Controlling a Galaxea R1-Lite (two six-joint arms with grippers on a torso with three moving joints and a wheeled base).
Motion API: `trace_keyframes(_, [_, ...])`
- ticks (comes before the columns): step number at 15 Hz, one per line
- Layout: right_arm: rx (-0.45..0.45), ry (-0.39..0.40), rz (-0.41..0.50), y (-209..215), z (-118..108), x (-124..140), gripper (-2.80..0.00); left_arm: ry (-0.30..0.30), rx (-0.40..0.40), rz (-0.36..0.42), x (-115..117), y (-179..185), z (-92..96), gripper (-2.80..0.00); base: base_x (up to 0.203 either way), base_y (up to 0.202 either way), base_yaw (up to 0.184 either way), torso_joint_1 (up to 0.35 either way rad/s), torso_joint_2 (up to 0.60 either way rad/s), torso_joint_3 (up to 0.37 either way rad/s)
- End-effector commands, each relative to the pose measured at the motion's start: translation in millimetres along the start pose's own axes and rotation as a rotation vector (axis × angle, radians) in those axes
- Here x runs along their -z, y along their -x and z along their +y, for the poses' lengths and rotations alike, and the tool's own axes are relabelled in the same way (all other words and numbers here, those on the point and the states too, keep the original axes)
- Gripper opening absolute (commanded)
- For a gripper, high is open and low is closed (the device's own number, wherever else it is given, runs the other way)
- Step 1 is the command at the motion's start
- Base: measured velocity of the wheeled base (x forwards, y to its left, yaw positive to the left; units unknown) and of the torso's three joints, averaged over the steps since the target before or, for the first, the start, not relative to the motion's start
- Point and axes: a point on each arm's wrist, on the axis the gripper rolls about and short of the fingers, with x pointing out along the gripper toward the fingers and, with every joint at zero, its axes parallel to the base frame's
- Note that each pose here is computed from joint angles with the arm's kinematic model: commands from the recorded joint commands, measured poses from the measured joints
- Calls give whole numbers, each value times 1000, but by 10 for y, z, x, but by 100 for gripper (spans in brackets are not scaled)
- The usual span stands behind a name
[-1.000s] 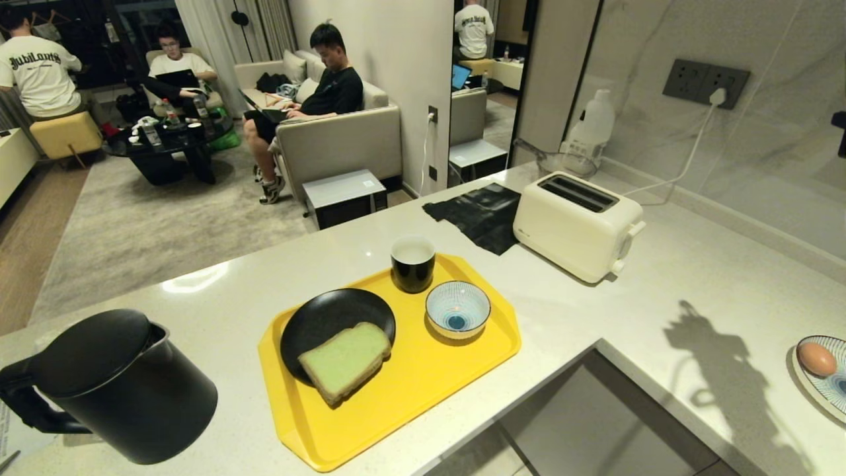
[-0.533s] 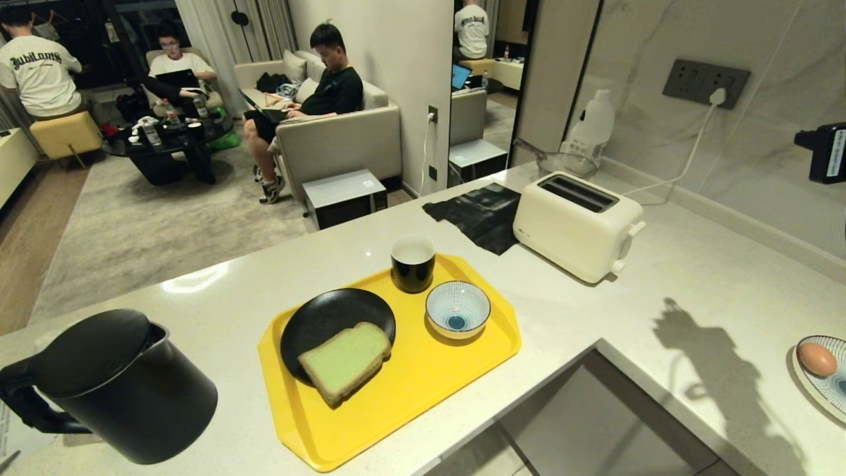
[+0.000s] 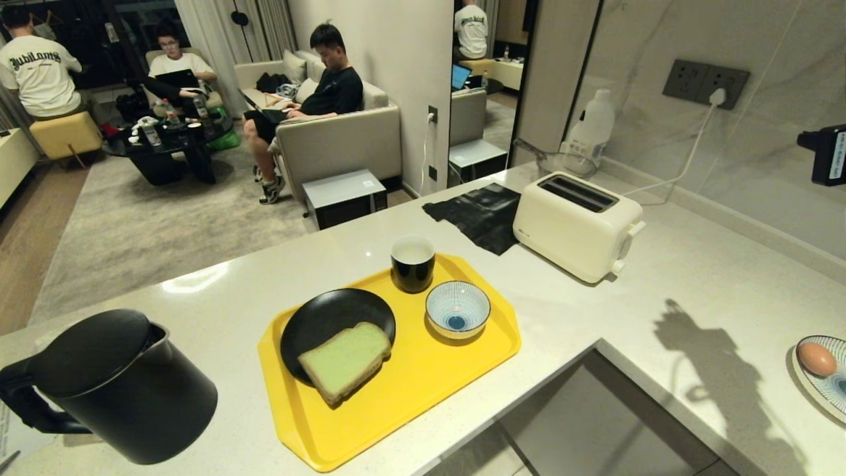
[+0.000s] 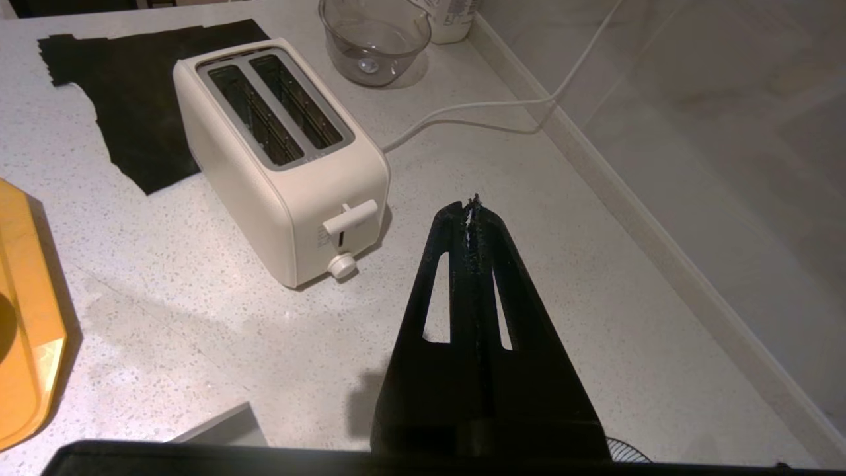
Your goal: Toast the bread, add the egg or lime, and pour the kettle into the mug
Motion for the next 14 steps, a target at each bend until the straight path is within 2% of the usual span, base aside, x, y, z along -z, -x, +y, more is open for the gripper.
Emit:
trace_keyframes(1, [4, 1, -7, 44, -6, -9, -280, 0, 0, -3, 1, 2, 0, -280, 0, 0, 0, 0, 0, 0])
trace_keyframes(9, [3, 2, -16, 104, -6, -18, -280, 0, 0, -3, 1, 2, 0, -280, 0, 0, 0, 0, 0, 0])
trace_keyframes(14, [3, 2, -20, 101, -7, -26, -280, 0, 0, -3, 1, 2, 0, -280, -157, 0, 0, -6, 0, 1])
